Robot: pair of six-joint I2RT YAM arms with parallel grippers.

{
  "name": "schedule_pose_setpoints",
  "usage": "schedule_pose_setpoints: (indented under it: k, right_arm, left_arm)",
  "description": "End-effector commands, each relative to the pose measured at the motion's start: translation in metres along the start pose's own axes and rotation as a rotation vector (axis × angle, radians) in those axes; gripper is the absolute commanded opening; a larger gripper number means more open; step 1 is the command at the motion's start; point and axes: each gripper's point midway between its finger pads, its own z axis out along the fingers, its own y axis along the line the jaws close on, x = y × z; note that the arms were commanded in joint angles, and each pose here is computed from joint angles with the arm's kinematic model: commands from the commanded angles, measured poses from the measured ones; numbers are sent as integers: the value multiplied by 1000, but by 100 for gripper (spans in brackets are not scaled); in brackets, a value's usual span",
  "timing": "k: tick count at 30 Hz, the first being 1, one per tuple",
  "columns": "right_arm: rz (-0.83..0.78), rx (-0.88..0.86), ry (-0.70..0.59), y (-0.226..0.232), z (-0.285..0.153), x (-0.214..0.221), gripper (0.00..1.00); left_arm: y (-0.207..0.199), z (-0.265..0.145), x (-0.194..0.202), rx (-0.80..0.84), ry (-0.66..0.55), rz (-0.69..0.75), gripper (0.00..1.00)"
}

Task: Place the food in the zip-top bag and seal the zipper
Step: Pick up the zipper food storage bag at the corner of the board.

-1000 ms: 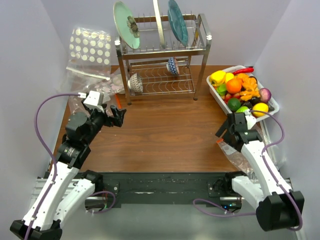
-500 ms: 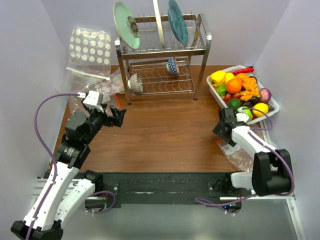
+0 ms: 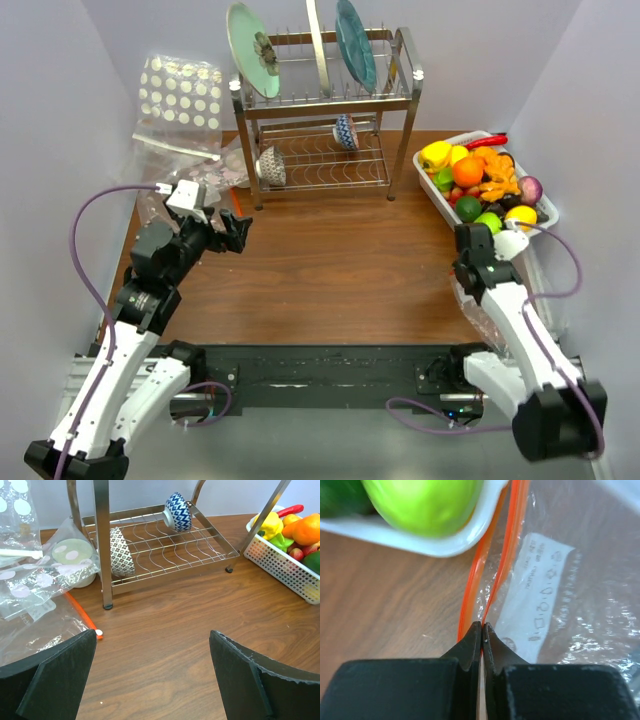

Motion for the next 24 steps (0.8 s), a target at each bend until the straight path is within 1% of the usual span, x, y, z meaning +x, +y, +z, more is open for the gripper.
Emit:
schedule_pose_setpoints:
  k: [1,3,4,5,6,7,8,9,10,11,12,13,14,15,16,17,18,19,20,21,22,23,24]
  right_arm:
    - [64,36,-175,-23,-43,-59,0]
    - [114,-34,-224,-21,-68,-82,0]
    - [96,-67,-233,-18,-77,-89,0]
    - [110,-120,-255,-13,-88,-99,0]
    - [115,-214,-247,2,-102,-107,0]
    - [61,-274,-257,10,-112,-112,0]
    - [49,-349,-276,23,-123,-123,0]
    - [29,-450,-262,39,-142,-130,0]
    - [5,-491,-273,45,-153,-137,0]
    - [7,-564,-295,54,-174,-151,0]
    - [-20,-644,-269,69,-186,-151,0]
    - [-36,-705,-266,77,-198,-154,0]
    - [-28,-793,-289,88,-219,-166,0]
    - [-32,-850,-280,98,-229,-169,0]
    - [-49,-976,-229,115,-248,-161,0]
    - [-40,-1066,-252,126,-267,-172,0]
    - [-43,-1134,-231,135,-279,-171,0]
    - [-33,-1182,-176,150,-282,-168,0]
    - [-53,-1291,-145,161,-301,-167,0]
    - [-54,-1324,-104,171,-302,-163,0]
    - [-43,-1348,-38,184,-297,-158,0]
    - [-73,-1422,17,194,-305,-149,0]
    - [-84,-1447,56,201,-305,-143,0]
  left_arm:
    - [-3,2,-9,24,-42,-11,100]
    - [-3,2,-10,29,-47,-12,100]
    - [-3,3,-10,29,-47,-14,100]
    - [-3,3,-10,34,-46,-14,100]
    - [-3,3,-9,35,-44,-14,100]
    - [-3,3,-9,36,-43,-15,100]
    - [-3,4,-9,38,-41,-16,100]
    - [-3,4,-9,40,-42,-16,100]
    - [-3,4,-9,38,-41,-18,100]
    - [-2,4,-9,36,-41,-17,100]
    - [-3,3,-10,38,-44,-16,100]
    - [-2,3,-10,39,-45,-16,100]
    - [-2,3,-10,39,-47,-16,100]
    - [-2,3,-11,41,-48,-16,100]
    - [-2,4,-11,40,-50,-16,100]
    - [-1,3,-11,41,-51,-16,100]
    - [-2,4,-12,45,-55,-17,100]
    - [-2,4,-12,48,-54,-17,100]
    - [-3,5,-13,56,-60,-23,100]
    - [-4,6,-14,59,-64,-33,100]
    - [-4,8,-14,57,-63,-49,100]
    - [-2,12,-10,37,-51,-114,100]
    - [0,14,-9,19,-47,-158,100]
